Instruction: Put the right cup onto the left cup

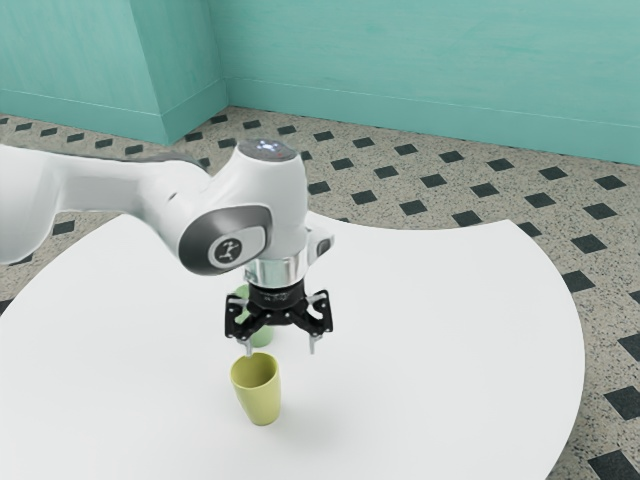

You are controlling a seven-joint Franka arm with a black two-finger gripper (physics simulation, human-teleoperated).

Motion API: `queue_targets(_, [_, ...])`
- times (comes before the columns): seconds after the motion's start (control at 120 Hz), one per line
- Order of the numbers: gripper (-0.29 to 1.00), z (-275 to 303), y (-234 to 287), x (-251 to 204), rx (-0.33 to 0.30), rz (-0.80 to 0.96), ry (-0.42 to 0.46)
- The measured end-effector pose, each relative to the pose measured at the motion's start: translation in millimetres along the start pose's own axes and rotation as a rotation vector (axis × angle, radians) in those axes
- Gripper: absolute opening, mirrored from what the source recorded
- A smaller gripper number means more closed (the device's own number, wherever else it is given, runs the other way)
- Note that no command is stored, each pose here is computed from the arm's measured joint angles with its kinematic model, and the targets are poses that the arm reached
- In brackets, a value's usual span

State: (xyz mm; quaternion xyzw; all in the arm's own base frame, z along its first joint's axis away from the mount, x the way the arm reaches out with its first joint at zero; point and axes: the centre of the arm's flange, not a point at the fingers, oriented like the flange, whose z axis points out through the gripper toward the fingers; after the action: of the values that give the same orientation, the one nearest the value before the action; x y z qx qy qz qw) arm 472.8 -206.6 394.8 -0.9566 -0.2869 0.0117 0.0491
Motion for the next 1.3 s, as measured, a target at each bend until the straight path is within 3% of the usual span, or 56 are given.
queue_targets(0.458, [0.7, 38.6, -8.7, -2.1, -0.019, -0.031, -0.001])
queue_targets(1.3, [0.7, 50.5, -11.3, 11.7, -0.045, 0.036, -0.001])
